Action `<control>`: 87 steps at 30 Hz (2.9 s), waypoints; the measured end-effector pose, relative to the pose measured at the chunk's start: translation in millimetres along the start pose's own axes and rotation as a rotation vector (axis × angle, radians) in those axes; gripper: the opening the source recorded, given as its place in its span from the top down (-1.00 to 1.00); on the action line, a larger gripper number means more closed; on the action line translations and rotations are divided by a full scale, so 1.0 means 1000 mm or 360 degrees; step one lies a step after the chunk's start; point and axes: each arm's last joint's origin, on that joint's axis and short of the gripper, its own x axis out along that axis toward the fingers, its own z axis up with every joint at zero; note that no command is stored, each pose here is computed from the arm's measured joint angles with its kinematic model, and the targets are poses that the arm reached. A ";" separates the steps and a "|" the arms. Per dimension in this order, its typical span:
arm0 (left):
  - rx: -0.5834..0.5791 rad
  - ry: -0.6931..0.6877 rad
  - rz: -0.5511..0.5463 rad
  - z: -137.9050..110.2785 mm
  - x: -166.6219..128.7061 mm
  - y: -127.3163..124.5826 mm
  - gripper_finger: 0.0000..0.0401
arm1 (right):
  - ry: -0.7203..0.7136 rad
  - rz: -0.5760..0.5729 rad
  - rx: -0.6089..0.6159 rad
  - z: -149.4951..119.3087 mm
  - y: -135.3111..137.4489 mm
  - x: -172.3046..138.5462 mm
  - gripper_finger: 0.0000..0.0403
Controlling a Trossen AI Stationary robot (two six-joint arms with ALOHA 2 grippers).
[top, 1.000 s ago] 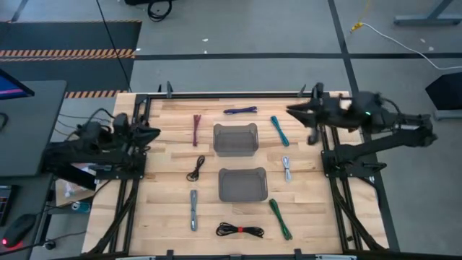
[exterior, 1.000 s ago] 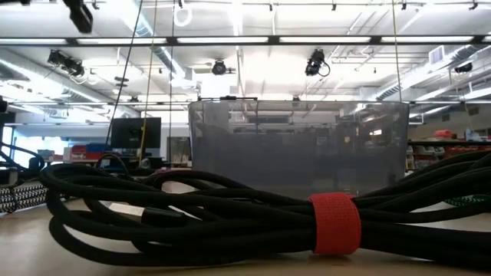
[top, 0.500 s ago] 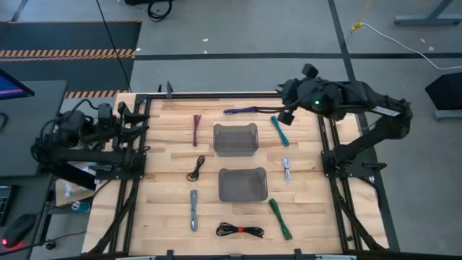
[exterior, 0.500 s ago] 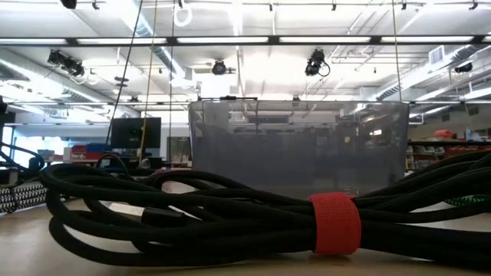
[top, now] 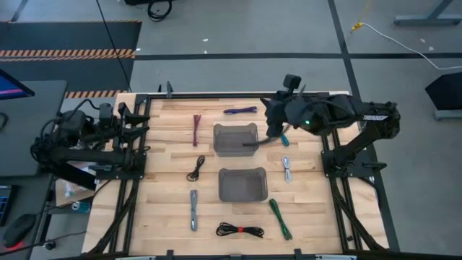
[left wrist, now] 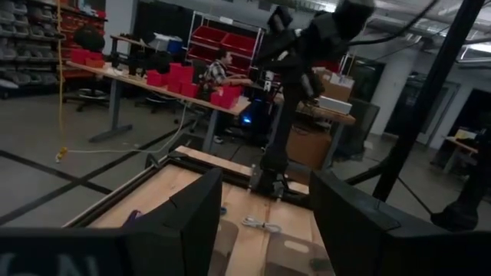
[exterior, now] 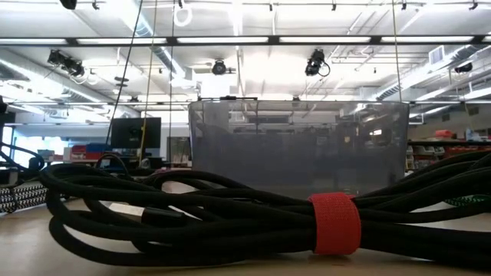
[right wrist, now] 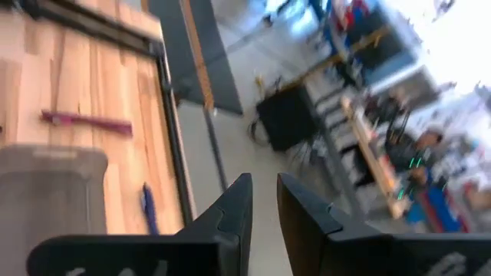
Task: Pick and place USB-C Cables
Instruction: Put the blue charger cable into the top black transparent bin
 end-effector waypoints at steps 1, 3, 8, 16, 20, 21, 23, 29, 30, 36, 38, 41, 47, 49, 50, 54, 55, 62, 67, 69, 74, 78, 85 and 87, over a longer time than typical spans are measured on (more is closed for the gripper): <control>0.0000 -0.0001 0.0000 0.000 0.000 0.000 -0.02 | -0.0051 -0.0004 -0.0012 0.004 0.001 -0.003 0.66; 0.0000 -0.0001 -0.0001 0.000 0.000 0.000 -0.02 | -0.0131 -0.0020 0.0005 0.011 0.002 -0.009 0.66; -0.0001 -0.0002 -0.0001 0.000 0.000 0.000 -0.02 | -0.0227 -0.0032 0.0163 0.013 -0.006 -0.023 0.66; -0.0006 -0.0002 -0.0002 0.000 0.000 0.000 -0.02 | -0.0347 0.0036 0.0393 0.015 -0.010 -0.040 0.65; -0.0041 -0.0002 -0.0002 0.000 0.000 0.000 -0.02 | -0.0241 0.0011 0.0543 0.005 -0.015 -0.036 0.57; -0.0042 -0.0002 -0.0002 0.000 0.000 0.000 -0.02 | -0.0192 0.0001 0.0564 0.001 -0.016 -0.033 0.54; -0.0039 -0.0001 -0.0002 0.000 0.000 0.000 -0.02 | -0.0092 -0.0011 0.0624 -0.008 -0.018 -0.029 0.46; 0.0025 0.0072 0.0015 -0.004 0.000 0.001 -0.02 | 0.0269 0.0037 0.0802 -0.038 -0.020 -0.016 0.21; 0.0032 0.0087 0.0019 -0.005 0.000 0.001 -0.02 | 0.0337 0.0072 0.0858 -0.043 -0.020 -0.014 0.18; 0.0089 0.0159 0.0036 -0.010 -0.001 0.003 -0.01 | 0.0742 0.0259 0.1093 -0.067 -0.022 -0.008 0.12; 0.0097 0.0159 0.0035 -0.010 -0.001 0.003 -0.01 | 0.0821 0.0261 0.1134 -0.072 -0.022 -0.006 0.12; 0.0122 0.0160 0.0035 -0.010 -0.001 0.003 -0.01 | 0.0866 0.0281 0.1168 -0.074 -0.021 -0.001 0.12; 0.0131 0.0247 0.0084 -0.015 -0.002 0.005 -0.01 | 0.1044 0.0260 0.1183 -0.083 -0.013 0.024 0.12; 0.0125 0.0338 0.0144 -0.021 0.000 0.007 -0.01 | 0.1121 0.0251 0.1175 -0.090 -0.008 0.031 0.12; 0.0124 0.0375 0.0165 -0.023 0.001 0.007 -0.01 | 0.1152 0.0243 0.1178 -0.093 -0.006 0.034 0.12; 0.0134 0.0436 0.0181 -0.026 0.006 0.006 -0.01 | 0.1278 0.0216 0.1219 -0.105 0.001 0.045 0.12; 0.0145 0.0450 0.0183 -0.026 0.008 0.006 -0.01 | 0.1306 0.0213 0.1227 -0.108 0.003 0.046 0.12; 0.0183 0.0491 0.0210 -0.027 0.022 0.004 -0.01 | 0.1598 0.0204 0.1221 -0.140 0.031 0.068 0.12; 0.0192 0.0543 0.0234 -0.030 0.031 0.002 -0.01 | 0.1785 0.0264 0.1205 -0.173 0.053 0.089 0.12; 0.0177 0.0557 0.0251 -0.031 0.035 0.002 -0.01 | 0.1795 0.0334 0.1224 -0.186 0.060 0.099 0.12; 0.0124 0.0522 0.0264 -0.029 0.042 0.000 -0.01 | 0.1708 0.0489 0.1357 -0.215 0.070 0.124 0.12; 0.0095 0.0476 0.0291 -0.027 0.044 0.000 -0.01 | 0.1665 0.0574 0.1453 -0.238 0.070 0.138 0.12; 0.0072 0.0461 0.0338 -0.027 0.044 0.001 -0.02 | 0.1623 0.0583 0.1513 -0.264 0.067 0.150 0.12; 0.0070 0.0454 0.0358 -0.027 0.044 0.001 -0.02 | 0.1611 0.0574 0.1525 -0.268 0.065 0.152 0.12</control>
